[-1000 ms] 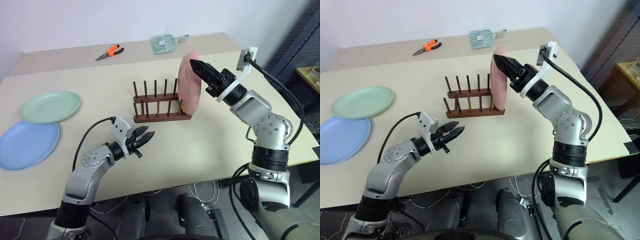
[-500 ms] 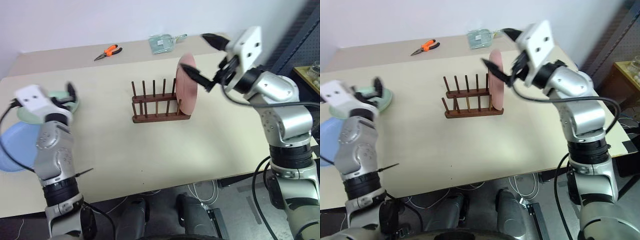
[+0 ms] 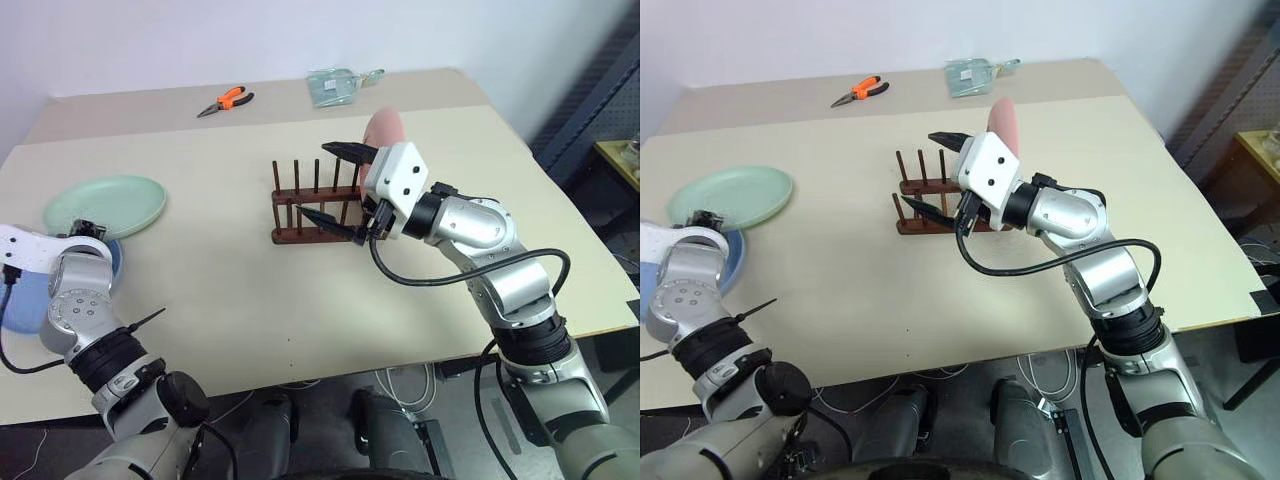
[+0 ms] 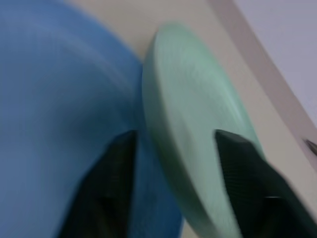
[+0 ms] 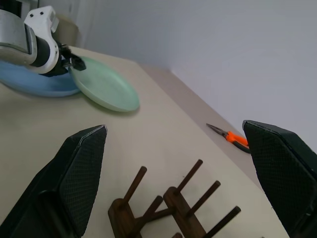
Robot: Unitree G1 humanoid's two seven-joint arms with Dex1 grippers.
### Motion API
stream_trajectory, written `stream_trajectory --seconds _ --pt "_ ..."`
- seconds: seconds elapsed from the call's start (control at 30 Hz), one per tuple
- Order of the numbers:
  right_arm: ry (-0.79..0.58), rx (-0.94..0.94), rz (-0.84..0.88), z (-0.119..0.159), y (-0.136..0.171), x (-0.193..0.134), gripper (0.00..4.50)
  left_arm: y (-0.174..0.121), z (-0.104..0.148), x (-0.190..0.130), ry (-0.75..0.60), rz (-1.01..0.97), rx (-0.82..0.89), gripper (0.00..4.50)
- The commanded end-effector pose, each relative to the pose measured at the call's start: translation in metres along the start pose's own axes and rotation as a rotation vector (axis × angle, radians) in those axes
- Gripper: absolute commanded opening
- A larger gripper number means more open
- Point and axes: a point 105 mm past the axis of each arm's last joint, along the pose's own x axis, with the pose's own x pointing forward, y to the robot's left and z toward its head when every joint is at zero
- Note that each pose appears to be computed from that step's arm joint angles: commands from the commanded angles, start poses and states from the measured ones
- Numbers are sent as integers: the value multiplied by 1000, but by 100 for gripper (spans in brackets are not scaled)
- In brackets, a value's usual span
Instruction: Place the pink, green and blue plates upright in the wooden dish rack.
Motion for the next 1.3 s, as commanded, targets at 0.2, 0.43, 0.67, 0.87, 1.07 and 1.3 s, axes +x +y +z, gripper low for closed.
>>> stream_trajectory --seconds 0.2,0.43,0.67,0.87,1.07,1.3 --pt "-36 -17 -61 14 -14 -10 450 -41 15 -9 -20 -197 -94 1" --pt "21 -230 24 10 2 4 450 -145 -17 -80 -56 -695 218 1" --pt "102 -527 -18 -8 -8 42 450 -185 -61 -148 40 -947 286 1" --pt "157 -626 -54 -29 -16 57 312 -179 -72 -164 107 -964 264 0" --pt "144 -625 -56 -29 -13 62 3 -169 -77 -166 163 -962 251 0" --pt "122 -666 -34 -28 -3 63 0 -172 -59 -160 117 -964 171 266"
